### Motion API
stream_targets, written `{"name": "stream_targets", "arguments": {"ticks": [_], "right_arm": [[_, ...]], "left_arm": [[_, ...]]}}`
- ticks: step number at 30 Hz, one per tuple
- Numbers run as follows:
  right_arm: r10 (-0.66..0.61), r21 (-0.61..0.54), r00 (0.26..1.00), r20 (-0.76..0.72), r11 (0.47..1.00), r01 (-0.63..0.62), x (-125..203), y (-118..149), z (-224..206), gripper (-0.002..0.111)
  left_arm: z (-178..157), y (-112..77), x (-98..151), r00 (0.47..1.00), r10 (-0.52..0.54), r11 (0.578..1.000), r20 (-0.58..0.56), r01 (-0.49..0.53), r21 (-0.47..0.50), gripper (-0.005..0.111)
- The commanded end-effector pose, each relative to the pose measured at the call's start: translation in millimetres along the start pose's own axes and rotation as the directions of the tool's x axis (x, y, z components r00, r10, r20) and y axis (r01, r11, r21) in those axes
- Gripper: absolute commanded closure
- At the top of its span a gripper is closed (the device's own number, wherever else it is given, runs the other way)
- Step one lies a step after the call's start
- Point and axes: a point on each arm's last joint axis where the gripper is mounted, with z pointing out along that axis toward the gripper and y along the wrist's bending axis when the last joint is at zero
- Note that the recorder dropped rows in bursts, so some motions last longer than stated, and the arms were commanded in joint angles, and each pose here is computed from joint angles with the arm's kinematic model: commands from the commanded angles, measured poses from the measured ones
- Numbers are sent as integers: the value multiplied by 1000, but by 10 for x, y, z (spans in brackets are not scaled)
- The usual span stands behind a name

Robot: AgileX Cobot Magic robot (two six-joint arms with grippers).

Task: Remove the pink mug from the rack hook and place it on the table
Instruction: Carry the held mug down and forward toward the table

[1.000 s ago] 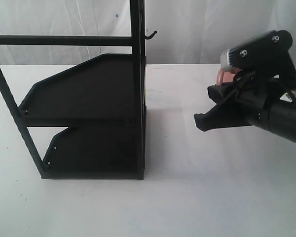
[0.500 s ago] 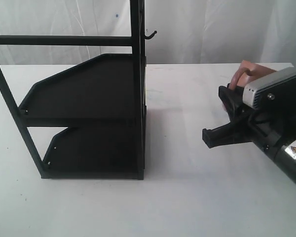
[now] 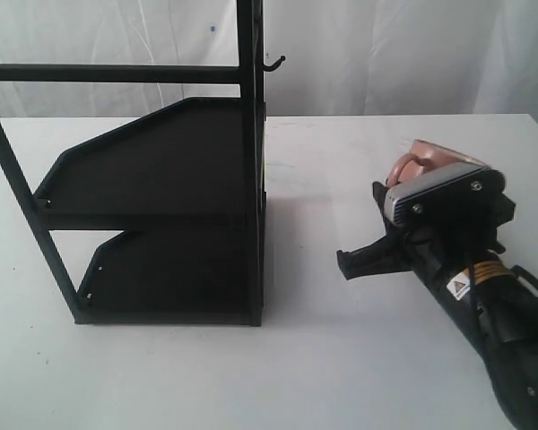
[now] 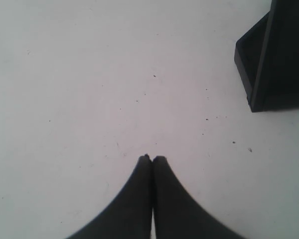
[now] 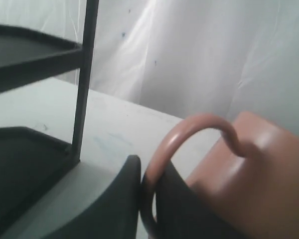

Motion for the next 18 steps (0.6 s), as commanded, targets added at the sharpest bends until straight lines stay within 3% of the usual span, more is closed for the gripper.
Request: {"name": "stream_targets", "arguments": {"ticks": [1,5,13,15,18], "right_arm": [[-42,12,999,2,999,42,164,66,182,108],[-190,57,982,-11,980,191,266,21,520,108],[-192,97,981,10,977,190,365,-113,1062,108],[-198,84,980,11,977,196,407,-86,1125,108],[-246,-30,968,43,969,247,463,37,1157,108]], "left_arm": [[1,-2,6,1000,-3,1000,2,3,2,107],[1,-2,6,1000,-3,1000,2,3,2,107],[1,-2,6,1000,-3,1000,2,3,2,107],[1,-2,6,1000,-3,1000,2,3,2,107],[1,-2,6,1000,-3,1000,2,3,2,107]]}}
